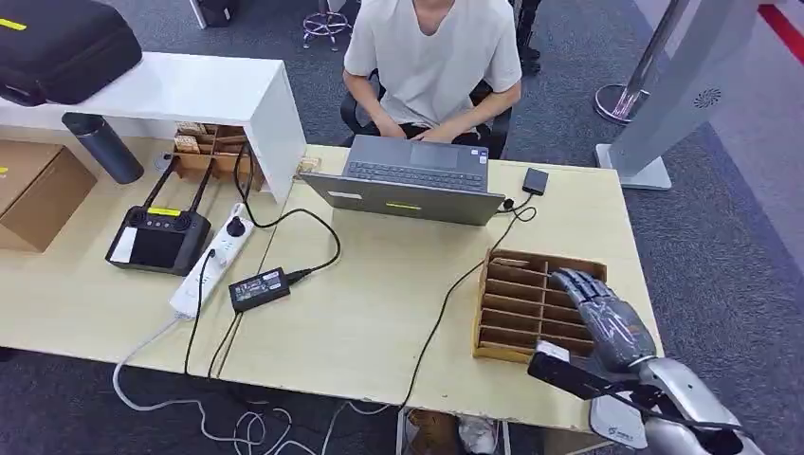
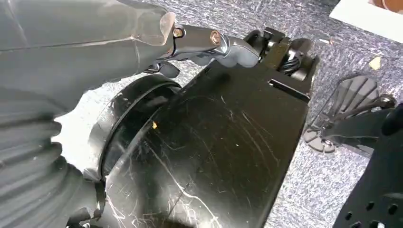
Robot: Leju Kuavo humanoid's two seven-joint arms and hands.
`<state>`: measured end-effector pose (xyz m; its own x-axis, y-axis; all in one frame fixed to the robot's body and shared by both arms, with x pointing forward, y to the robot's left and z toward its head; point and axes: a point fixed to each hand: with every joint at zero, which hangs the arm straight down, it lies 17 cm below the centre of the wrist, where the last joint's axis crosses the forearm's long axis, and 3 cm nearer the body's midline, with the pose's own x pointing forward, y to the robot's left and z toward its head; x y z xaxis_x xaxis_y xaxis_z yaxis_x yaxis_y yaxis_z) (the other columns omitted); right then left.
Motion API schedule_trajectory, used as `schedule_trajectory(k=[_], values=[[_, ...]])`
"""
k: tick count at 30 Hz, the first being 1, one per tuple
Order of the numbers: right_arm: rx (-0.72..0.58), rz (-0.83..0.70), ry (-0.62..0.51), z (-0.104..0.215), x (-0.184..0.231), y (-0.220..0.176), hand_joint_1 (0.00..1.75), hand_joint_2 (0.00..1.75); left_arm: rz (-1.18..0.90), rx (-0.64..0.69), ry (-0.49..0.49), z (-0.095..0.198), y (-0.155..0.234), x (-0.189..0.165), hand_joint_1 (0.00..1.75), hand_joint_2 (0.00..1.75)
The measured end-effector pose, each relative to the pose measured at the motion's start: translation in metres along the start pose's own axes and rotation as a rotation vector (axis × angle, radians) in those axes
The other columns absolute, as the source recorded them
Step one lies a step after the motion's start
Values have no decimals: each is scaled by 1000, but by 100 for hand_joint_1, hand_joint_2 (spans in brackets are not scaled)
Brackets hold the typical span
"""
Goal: Pass the card to the sensor for recognition and then transmit it.
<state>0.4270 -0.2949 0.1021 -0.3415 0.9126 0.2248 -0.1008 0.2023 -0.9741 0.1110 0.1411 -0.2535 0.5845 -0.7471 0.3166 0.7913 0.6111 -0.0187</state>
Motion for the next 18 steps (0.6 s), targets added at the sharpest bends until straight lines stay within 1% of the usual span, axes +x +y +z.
schedule_trajectory(k=[9,18], values=[[-9,26,30,3,-14,0,0,175,-1,-13,-10,0,-5,5,0,175],[-34,34,20,0,-9,-3,0,175,-1,-19,-11,0,-6,6,0,175]])
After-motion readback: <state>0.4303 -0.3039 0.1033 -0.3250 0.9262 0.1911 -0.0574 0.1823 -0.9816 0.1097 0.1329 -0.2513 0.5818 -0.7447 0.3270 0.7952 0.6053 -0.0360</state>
